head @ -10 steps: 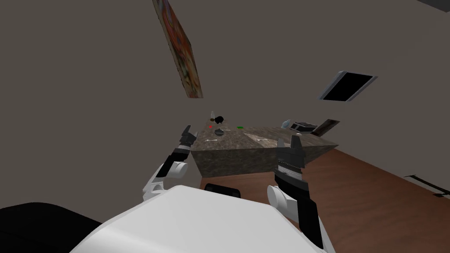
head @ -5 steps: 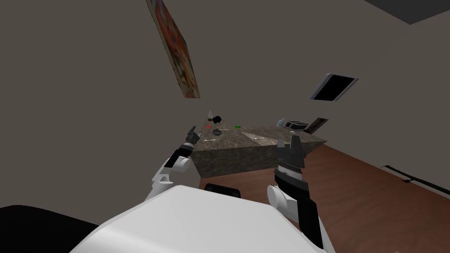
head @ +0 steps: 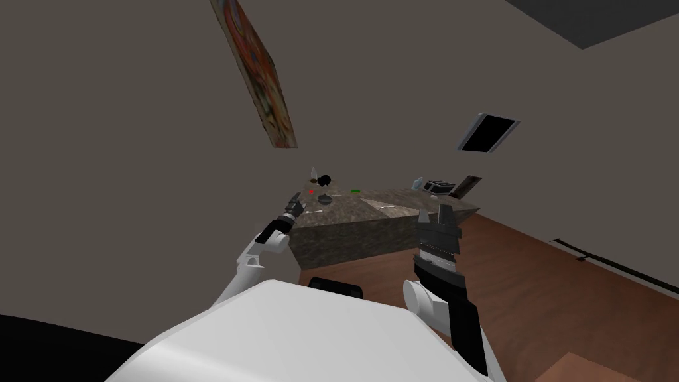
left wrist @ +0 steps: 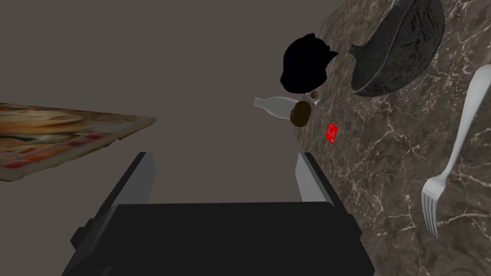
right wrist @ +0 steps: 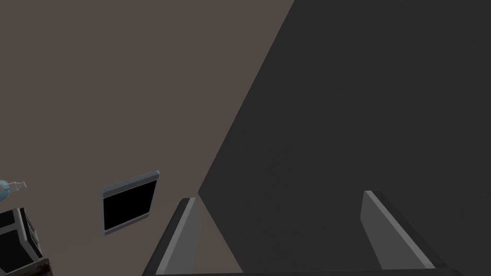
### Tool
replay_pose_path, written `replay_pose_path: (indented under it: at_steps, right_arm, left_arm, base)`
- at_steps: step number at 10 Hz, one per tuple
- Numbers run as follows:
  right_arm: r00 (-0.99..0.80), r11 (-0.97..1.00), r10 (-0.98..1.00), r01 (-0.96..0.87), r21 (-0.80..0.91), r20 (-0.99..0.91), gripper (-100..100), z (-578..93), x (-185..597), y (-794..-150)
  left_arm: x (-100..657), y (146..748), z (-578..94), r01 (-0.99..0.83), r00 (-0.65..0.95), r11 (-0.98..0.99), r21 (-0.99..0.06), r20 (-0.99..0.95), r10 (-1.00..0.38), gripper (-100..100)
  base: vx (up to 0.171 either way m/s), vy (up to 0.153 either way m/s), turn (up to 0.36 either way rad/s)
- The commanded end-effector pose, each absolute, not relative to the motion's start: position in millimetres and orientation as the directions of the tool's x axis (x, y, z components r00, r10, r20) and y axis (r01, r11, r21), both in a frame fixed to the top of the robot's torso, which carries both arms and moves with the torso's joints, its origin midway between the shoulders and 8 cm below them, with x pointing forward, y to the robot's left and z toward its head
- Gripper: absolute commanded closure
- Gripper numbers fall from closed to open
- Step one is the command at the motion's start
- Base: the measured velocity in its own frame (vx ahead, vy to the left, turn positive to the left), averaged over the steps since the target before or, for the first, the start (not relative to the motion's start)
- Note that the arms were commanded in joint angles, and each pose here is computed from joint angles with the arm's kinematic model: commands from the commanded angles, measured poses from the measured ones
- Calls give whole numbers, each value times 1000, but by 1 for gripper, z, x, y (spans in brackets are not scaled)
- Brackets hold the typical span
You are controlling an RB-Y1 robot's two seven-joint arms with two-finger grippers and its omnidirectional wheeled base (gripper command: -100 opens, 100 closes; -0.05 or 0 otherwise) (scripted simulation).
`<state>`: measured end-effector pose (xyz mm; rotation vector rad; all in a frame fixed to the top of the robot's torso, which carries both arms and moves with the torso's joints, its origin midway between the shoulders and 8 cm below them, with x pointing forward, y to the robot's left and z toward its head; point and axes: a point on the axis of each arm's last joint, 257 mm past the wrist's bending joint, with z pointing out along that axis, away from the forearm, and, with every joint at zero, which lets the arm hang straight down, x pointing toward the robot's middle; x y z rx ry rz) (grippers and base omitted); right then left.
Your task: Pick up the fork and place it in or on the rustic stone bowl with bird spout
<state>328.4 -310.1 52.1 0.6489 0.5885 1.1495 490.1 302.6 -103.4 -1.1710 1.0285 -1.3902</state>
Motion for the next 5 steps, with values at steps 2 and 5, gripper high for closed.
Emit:
replay_pose_path:
  at_steps: [2, 5]
  right_arm:
    - [302, 270, 949, -629, 729, -92, 0, 52, 328, -310]
    - [302, 270, 949, -629, 729, -92, 0, 52, 328, -310]
  left_arm:
    - [506, 304, -126, 80, -26, -129, -988, 127, -992, -100]
    - [530, 306, -151, -22, -33, -114, -993, 115, -993, -100]
  base:
    - [-8, -5, -81]
    - [-5, -6, -84]
